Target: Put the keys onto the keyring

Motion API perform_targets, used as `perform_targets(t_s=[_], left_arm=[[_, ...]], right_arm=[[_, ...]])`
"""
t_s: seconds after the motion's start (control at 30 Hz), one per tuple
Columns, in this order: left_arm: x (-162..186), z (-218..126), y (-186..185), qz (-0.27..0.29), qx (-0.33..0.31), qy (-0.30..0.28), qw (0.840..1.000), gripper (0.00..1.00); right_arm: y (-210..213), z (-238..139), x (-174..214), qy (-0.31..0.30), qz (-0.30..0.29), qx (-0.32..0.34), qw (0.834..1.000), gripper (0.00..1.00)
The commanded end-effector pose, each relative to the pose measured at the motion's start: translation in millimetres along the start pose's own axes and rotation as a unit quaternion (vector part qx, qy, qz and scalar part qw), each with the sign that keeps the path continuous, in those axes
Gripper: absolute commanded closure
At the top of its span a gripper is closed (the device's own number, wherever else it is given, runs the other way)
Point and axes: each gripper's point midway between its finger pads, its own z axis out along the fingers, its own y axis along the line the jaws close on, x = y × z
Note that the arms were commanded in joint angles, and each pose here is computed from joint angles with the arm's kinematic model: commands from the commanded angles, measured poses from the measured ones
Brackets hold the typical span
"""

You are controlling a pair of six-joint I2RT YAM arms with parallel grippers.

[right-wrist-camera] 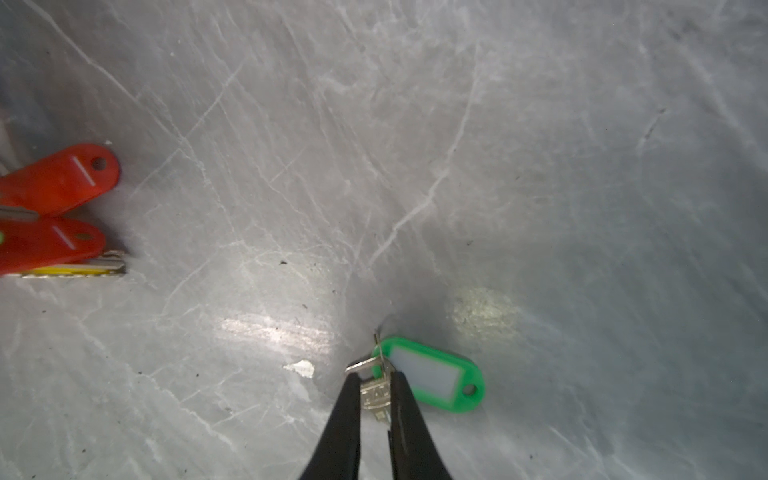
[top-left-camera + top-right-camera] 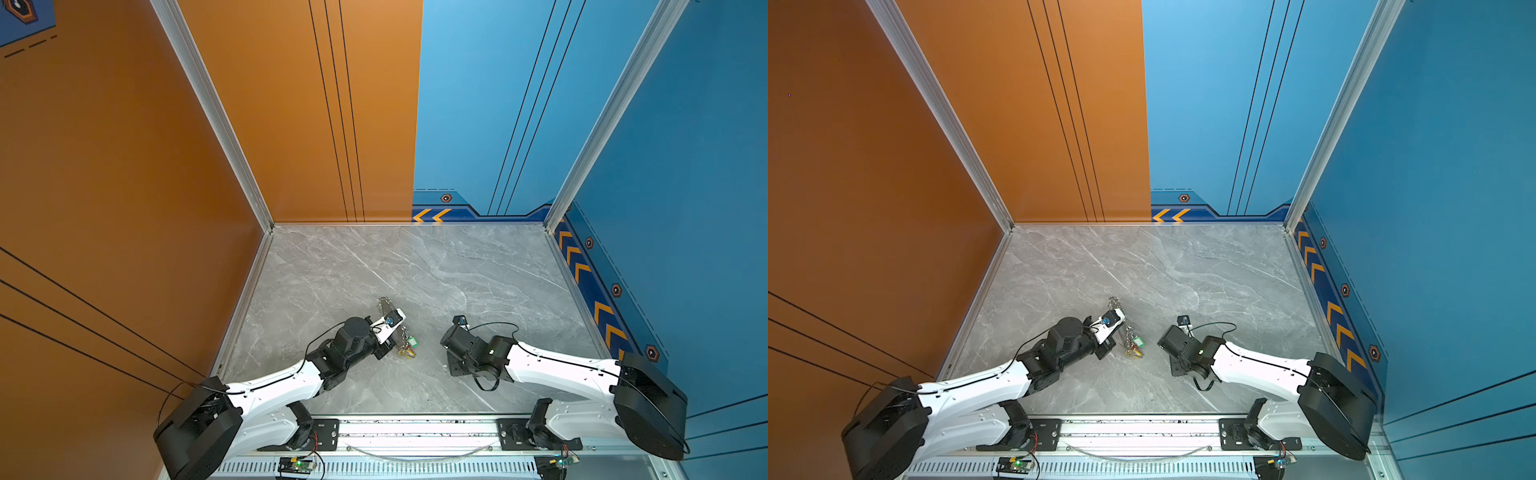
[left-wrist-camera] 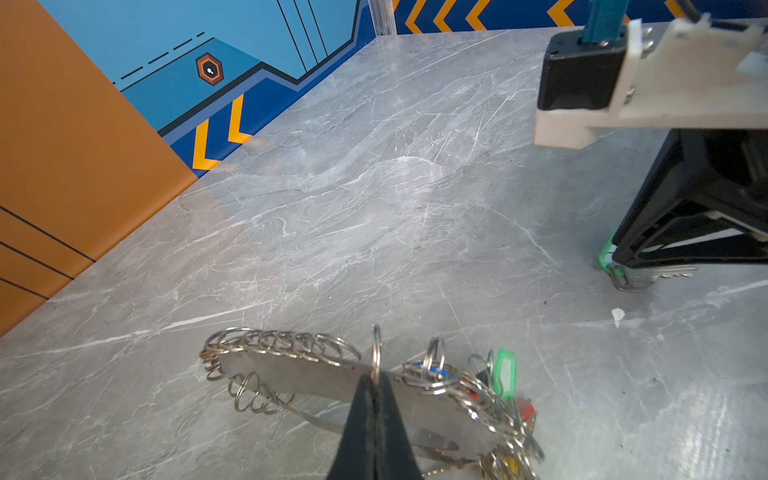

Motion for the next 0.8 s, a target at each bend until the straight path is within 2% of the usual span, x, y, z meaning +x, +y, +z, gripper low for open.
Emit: perform_targets(t_s=[0.0,0.3,0.67,0.77], left_arm=[[-16.2,1.1,1.8,0.005,-0.006,-0.023,1.000,1.00],[-17.5,0.0,2.1,0.004,-0.006,-0.025,1.000,1.00],[-15.4,1.5,1.9,0.005,-0.006,-0.021,1.000,1.00],[-15.9,1.8,1.6,0.005,-0.005,-0.022,1.000,1.00]], right_arm=[[-6.4,7.0,2.4,-0.003,0.002,0.019,1.000,0.83],[-6.4,13.6,5.8,0.001,0.007,0.021,1.000,0.84],[-5.9,14.1,5.4,0.006,0.001,0.027,1.000,0.99],[-6.9,7.5,4.8,0.015,-0.009,0.033,0.999,1.00]])
